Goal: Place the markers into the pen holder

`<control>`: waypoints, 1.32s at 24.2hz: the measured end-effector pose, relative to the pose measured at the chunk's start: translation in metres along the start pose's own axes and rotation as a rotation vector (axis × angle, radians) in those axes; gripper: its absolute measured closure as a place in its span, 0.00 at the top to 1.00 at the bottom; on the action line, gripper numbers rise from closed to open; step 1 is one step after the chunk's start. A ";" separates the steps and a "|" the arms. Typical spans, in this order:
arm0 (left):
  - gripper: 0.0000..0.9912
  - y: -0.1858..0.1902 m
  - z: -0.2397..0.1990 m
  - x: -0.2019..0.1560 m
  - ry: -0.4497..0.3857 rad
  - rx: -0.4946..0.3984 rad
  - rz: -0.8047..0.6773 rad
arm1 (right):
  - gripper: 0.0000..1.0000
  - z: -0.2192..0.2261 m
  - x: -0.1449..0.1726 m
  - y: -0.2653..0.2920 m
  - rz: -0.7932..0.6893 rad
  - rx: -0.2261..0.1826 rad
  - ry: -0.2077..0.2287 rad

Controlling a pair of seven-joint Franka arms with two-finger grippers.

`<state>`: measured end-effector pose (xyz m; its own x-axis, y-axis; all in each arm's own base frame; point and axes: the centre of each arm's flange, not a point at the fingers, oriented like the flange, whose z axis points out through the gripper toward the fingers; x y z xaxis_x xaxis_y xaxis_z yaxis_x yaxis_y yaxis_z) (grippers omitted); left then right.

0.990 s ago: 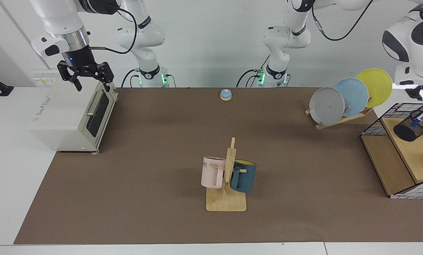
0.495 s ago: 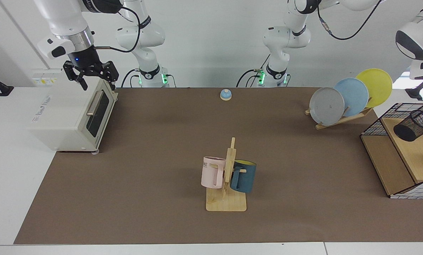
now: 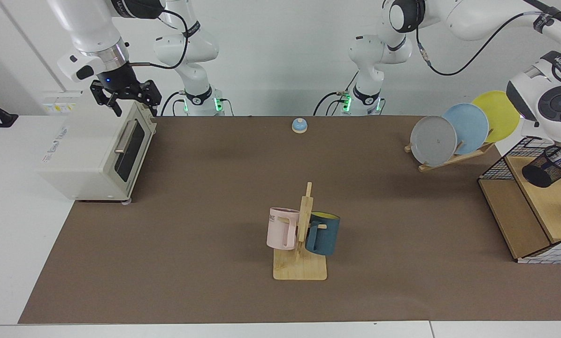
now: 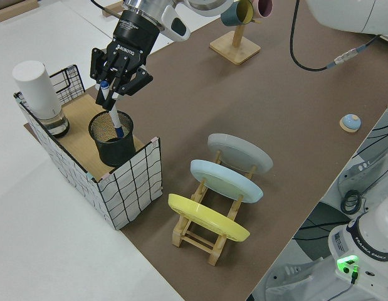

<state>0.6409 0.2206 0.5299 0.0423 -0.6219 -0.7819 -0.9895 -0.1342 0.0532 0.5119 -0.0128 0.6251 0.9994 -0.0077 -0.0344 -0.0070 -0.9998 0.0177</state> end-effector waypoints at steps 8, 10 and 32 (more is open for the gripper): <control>0.53 0.001 0.005 -0.007 -0.039 -0.014 0.003 | 1.00 -0.001 -0.001 0.001 0.003 0.003 0.002; 0.69 0.003 0.005 -0.006 -0.043 -0.033 0.004 | 1.00 -0.002 -0.001 0.001 0.003 0.005 0.003; 1.00 0.012 -0.134 0.109 0.506 -0.103 -0.424 | 1.00 -0.003 -0.002 -0.001 -0.001 0.007 0.006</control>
<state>0.6520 0.0475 0.5286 0.5088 -0.7812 -0.3616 -0.8560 -0.5038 -0.1162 0.5100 -0.0119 0.6283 0.9996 -0.0067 -0.0283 -0.0064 -0.9999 0.0110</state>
